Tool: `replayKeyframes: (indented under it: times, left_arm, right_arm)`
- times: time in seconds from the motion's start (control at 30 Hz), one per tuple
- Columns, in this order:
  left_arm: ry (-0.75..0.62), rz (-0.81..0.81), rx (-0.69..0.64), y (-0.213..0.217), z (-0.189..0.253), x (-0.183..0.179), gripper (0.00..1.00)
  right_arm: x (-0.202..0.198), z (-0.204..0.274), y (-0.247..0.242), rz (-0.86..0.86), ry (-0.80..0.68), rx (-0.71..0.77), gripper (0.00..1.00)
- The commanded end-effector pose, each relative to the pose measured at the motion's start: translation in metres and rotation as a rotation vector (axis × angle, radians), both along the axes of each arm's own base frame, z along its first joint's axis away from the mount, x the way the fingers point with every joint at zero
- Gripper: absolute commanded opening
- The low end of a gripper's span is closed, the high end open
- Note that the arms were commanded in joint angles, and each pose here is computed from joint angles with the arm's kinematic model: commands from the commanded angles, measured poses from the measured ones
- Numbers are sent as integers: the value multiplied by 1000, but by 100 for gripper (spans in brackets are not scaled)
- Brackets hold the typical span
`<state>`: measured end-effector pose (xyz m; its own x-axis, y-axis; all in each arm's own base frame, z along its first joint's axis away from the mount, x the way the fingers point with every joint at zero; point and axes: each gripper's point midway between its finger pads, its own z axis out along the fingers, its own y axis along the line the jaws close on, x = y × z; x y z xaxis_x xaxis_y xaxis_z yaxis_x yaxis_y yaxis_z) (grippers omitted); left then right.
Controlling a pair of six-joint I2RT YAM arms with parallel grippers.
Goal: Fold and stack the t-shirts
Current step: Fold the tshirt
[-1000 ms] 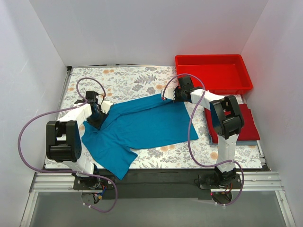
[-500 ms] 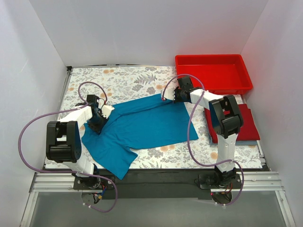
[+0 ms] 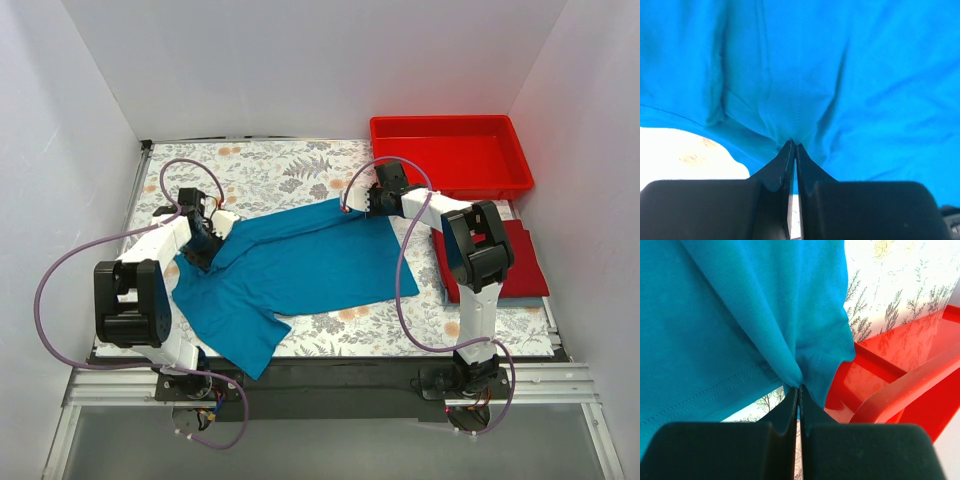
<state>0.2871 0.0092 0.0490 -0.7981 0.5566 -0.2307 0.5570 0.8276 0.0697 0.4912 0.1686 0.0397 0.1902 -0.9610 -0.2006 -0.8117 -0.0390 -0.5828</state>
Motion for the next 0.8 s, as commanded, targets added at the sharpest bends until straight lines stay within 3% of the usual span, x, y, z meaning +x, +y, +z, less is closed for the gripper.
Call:
replayKeyframes:
  times: [0.0, 0.77]
  left_arm:
    - [-16, -26, -28, -4, 21, -9, 0]
    - [127, -70, -113, -22, 35, -46, 0]
  right_arm:
    - [10, 15, 3, 16, -37, -9, 1]
    - [11, 17, 1, 32, -46, -27, 1]
